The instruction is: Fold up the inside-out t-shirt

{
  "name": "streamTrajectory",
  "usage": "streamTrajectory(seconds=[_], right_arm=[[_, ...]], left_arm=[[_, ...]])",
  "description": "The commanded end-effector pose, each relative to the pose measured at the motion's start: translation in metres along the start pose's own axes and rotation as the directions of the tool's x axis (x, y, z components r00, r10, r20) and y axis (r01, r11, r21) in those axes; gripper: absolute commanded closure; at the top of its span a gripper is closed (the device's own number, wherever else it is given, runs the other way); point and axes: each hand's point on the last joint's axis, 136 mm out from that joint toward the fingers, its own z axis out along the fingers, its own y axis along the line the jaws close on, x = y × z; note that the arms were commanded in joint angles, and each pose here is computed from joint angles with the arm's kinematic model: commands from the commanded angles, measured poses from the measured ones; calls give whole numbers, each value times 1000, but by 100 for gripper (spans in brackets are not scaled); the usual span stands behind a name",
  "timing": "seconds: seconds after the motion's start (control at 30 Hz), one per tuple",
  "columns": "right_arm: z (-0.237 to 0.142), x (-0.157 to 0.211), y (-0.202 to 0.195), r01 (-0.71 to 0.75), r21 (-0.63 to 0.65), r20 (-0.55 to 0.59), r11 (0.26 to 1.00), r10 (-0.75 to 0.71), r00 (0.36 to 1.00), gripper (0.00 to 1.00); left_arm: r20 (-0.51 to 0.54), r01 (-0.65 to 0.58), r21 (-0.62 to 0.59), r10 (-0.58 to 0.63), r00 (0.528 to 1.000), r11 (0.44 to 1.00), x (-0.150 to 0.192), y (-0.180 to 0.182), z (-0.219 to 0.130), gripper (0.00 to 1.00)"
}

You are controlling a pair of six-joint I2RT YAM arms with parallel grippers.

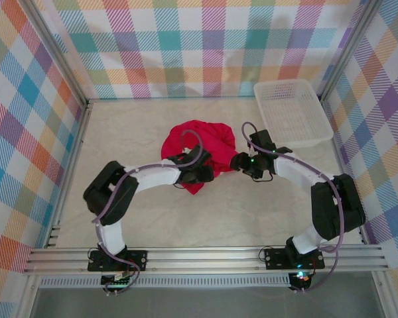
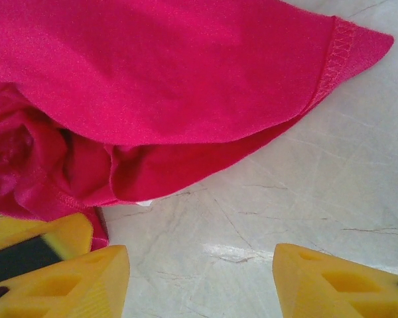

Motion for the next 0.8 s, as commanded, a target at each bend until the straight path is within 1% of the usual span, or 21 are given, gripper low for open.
streamTrajectory(seconds=[0.0,0.03,0.1,0.2,0.23,0.27,0.43,0.57,0.6,0.63,0.7,0.73,0.77], right_arm=[[4,-7,0,-20,-22,3,1000,20,1000,41],[6,-8,-2,-27,-21,1,999,27,1000,41],[10,-12,-3,-40,-23,3,999,40,999,41],[20,-19,1,-63,-39,-11,997,63,998,41],[25,-21,5,-75,-58,-20,995,74,997,41],[29,-23,9,-93,-76,-28,993,91,995,41],[59,-27,22,-213,-142,-71,967,205,976,41],[77,-34,38,-243,-151,-61,958,237,970,43],[80,-38,40,-247,-146,-53,958,242,969,46],[82,-41,43,-254,-145,-44,956,250,967,55],[82,-48,49,-268,-160,-28,950,267,963,79],[79,-51,53,-267,-171,-22,948,267,963,88],[73,-54,57,-256,-177,-14,950,258,966,94]], left_arm=[[-65,-56,-232,42,997,971,15,36,3,45],[-60,-55,-259,40,997,964,13,40,2,52],[-52,-50,-293,37,998,955,11,46,-1,69],[-26,-40,-314,33,999,948,4,49,-14,88],[-15,-36,-317,33,999,948,1,49,-20,96],[-5,-31,-316,31,999,948,-1,48,-25,100],[43,-6,-296,19,999,955,-15,46,-62,100],[85,31,-276,-7,996,961,-26,53,-99,100],[97,39,-269,-13,995,962,-29,55,-108,100],[107,50,-262,-22,994,964,-32,58,-118,100],[125,71,-246,-41,991,967,-39,67,-136,100],[138,86,-238,-54,989,967,-43,72,-146,100],[151,102,-230,-69,986,968,-46,79,-155,100]])
